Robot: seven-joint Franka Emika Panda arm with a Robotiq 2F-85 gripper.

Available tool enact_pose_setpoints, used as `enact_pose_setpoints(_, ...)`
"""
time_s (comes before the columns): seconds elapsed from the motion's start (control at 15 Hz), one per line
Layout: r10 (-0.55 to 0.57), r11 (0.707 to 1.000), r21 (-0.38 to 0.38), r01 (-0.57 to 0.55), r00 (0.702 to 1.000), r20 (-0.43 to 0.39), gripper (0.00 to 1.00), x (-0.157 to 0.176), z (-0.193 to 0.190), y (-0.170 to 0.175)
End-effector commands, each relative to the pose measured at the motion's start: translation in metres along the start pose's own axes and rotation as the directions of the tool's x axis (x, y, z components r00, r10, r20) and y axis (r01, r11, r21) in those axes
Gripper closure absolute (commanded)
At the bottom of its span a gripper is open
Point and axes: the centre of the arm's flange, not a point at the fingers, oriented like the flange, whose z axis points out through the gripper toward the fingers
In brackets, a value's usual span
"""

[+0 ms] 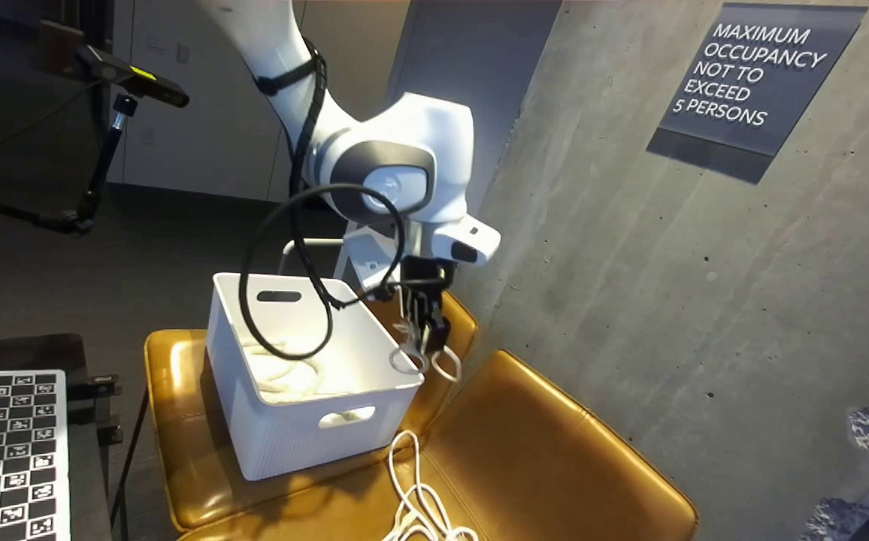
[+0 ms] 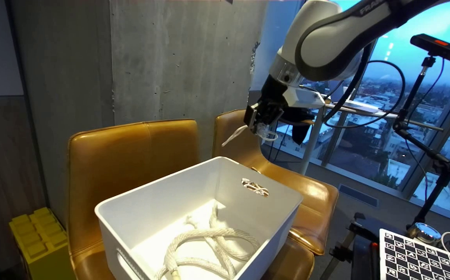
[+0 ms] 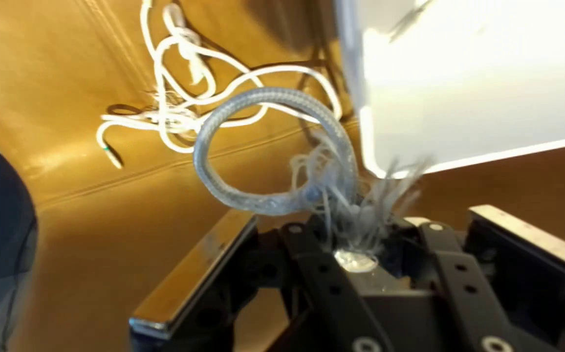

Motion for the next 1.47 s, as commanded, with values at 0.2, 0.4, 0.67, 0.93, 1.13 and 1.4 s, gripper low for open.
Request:
enact_pose_setpoints(0.2,-0.157,0.975,0.161,0.15,0.987,0.033,0.97,-0.077,-0.071,-0.139)
enact_pose_setpoints(0.4,-0.179,0.97,0.18,0.166,0.982,0.059,0.97,-0.106,-0.072,-0.17)
enact_pose_setpoints(0.67,-0.189,0.97,0.173,0.171,0.977,0.094,0.97,-0.125,-0.058,-0.176)
enact_pose_setpoints(0.93,-0.221,0.967,0.156,0.202,0.968,0.121,0.51,-0.14,-0.046,-0.166)
enact_pose_setpoints(1.13,-0.203,0.973,0.141,0.184,0.97,0.136,0.3,-0.136,-0.035,-0.149)
enact_pose_setpoints(1.4,-0.139,0.987,0.094,0.126,0.98,0.14,0.01,-0.098,-0.009,-0.096)
